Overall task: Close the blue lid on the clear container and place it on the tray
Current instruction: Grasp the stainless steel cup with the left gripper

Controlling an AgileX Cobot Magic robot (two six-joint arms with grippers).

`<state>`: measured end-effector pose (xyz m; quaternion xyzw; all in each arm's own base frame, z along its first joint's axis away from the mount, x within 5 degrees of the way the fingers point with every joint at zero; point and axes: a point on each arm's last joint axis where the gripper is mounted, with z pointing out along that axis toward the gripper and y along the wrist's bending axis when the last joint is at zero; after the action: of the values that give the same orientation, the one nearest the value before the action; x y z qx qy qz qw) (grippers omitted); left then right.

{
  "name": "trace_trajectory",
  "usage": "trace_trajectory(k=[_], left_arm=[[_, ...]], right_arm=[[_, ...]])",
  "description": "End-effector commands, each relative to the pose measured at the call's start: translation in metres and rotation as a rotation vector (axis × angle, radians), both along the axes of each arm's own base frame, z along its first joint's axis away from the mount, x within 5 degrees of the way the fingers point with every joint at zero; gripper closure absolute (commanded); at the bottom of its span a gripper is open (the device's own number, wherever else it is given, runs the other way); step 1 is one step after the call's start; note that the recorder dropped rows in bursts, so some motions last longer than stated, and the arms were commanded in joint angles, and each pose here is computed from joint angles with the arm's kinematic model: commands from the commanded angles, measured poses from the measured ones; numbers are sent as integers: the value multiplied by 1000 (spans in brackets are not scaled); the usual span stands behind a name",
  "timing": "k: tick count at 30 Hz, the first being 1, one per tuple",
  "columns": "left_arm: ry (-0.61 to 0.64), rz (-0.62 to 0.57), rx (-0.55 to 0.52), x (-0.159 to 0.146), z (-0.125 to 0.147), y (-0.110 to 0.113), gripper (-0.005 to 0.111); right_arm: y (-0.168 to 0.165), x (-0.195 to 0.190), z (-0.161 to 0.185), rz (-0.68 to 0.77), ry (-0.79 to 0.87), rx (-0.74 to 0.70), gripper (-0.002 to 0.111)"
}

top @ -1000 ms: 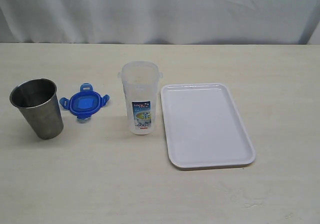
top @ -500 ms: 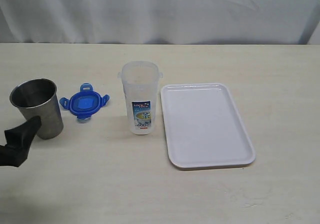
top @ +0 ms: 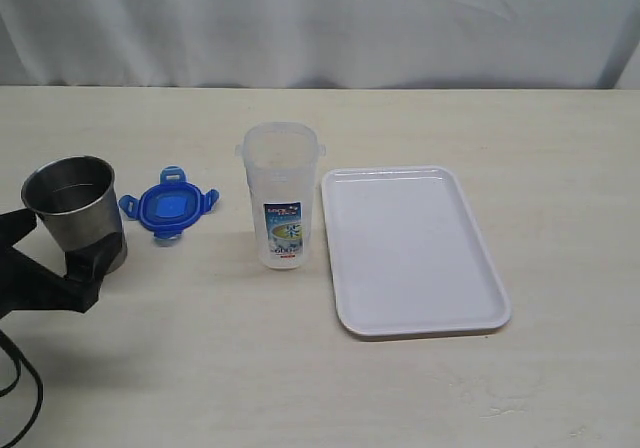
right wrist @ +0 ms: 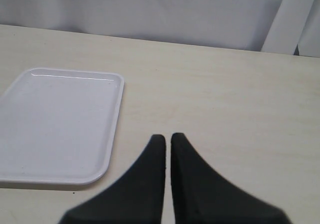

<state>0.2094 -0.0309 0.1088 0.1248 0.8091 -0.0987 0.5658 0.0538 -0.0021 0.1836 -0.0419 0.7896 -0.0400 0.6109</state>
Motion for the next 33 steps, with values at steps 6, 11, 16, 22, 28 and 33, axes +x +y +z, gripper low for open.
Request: trace_trajectory(k=[6, 11, 16, 22, 28, 33], left_arm=[[47, 0, 31, 23, -10, -1, 3], [49, 0, 33, 30, -13, -1, 3], [36, 1, 41, 42, -11, -1, 3], [44, -8, 42, 55, -21, -2, 3], [30, -7, 40, 63, -21, -2, 3], [23, -8, 39, 63, -20, -3, 3]], right_arm=[[0, 0, -1, -4, 0, 6, 104], [0, 0, -1, -4, 0, 6, 104], [0, 0, -1, -4, 0, 6, 104], [0, 0, -1, -4, 0, 6, 104], [0, 0, -1, -4, 0, 6, 104], [0, 0, -1, -4, 0, 6, 104]])
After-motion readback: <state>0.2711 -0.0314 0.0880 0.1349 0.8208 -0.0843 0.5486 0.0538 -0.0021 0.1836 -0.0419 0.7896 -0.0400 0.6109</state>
